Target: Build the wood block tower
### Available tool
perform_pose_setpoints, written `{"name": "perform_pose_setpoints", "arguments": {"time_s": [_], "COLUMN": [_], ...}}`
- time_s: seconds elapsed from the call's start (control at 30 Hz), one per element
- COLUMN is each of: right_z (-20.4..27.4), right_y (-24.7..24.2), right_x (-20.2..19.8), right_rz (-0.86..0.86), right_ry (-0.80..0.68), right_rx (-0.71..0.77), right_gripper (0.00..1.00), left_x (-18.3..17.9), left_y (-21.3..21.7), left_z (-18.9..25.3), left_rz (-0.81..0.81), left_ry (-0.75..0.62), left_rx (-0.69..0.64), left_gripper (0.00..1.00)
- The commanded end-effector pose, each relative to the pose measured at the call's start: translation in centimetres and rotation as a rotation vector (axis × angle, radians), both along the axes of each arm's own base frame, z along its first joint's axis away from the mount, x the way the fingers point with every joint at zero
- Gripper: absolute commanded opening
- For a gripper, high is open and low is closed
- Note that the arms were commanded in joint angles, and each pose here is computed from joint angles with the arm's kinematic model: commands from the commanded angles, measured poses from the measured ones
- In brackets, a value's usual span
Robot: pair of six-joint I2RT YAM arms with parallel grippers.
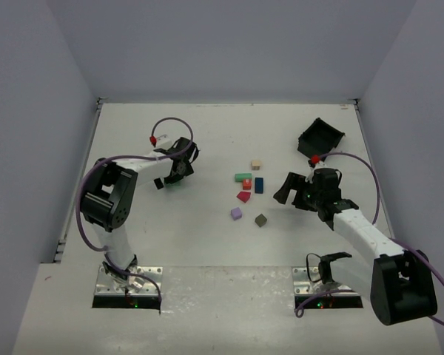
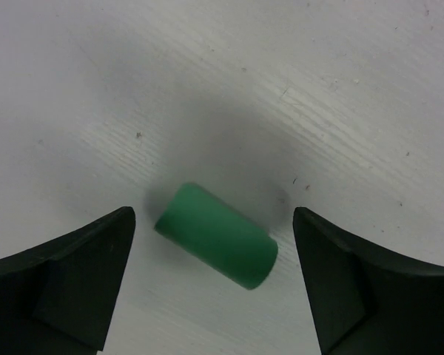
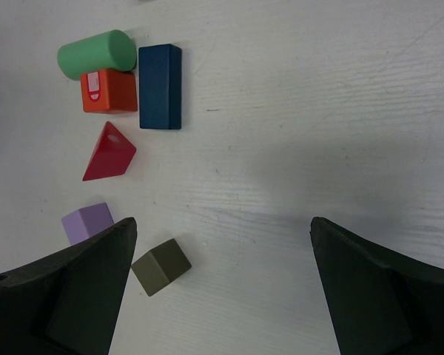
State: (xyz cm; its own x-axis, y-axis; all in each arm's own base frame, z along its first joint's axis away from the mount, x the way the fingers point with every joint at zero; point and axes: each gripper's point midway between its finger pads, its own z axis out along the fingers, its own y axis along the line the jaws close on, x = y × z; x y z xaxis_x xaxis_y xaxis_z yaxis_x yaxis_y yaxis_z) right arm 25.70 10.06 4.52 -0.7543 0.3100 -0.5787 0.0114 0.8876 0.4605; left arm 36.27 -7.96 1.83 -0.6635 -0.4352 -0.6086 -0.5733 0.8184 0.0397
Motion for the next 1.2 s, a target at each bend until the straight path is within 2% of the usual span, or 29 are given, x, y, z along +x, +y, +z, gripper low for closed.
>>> {"name": "perform_pose_setpoints", "arguments": {"time_s": [0.0,0.13,0.2,0.9,1.17], "right_z": [2.1,2.0,2.1,1.9,2.3], "right_y": [0.4,0.4,0.4,0.5,0.8], "right_x": [1.6,1.5,1.5,1.4,1.3], "right_rz": [0.015,0.011,0.012,0.012,0.041], "right_ry": [-0.088,-0.082,-0.083,-0.079,-0.098], "right_rx": [0.009,0.008,0.008,0.008,-0.003], "right_gripper": [0.99,0.99,0.99,0.99,0.99], "left_x": [2.6,2.4,2.3,1.0,1.1], "left_y": [-0.5,-0.4,-0.5,-0.8,-1.0], "left_z": [0.1,-1.1,-1.4,-1.8,-0.8], "left_rz": [0.049,0.05,0.045,0.021,0.005], "left_ry": [-0.078,-0.051,-0.041,-0.037,-0.056], "left_rx": [-0.042,-0.035,-0.037,-0.08,-0.092], "left_gripper": [0.78,0.61,0.58,0.5,0.54]}}
